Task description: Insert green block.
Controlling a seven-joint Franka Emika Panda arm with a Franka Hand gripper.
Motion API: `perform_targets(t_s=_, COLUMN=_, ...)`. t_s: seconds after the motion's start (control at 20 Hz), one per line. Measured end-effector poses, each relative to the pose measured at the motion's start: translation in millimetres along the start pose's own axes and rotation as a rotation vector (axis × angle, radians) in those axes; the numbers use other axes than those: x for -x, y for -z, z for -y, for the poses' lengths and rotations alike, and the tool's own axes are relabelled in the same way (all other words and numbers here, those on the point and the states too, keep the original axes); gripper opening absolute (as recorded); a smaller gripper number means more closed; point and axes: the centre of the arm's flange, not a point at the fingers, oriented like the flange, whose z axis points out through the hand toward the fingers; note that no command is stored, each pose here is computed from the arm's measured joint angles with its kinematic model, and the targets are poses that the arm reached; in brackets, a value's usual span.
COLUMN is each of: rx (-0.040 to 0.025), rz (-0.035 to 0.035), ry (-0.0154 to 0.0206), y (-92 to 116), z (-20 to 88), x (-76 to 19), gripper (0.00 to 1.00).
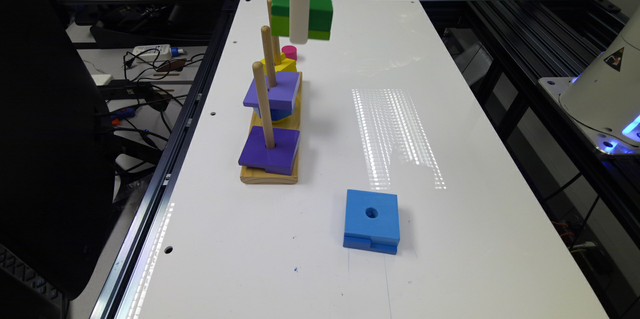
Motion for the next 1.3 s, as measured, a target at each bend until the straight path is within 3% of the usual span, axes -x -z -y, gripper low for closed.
perform_targets(t_s=0.75, rx=-0.0129, rz=-0.0009, ry=0.0013, y=-29, z=8.1, x=-6.5, gripper=0.00)
perform_targets(t_s=1.3, rx=-0.0144, rz=0.0015, ry=0.0012, y=-33, z=9.1, x=-7.3, gripper=0.00)
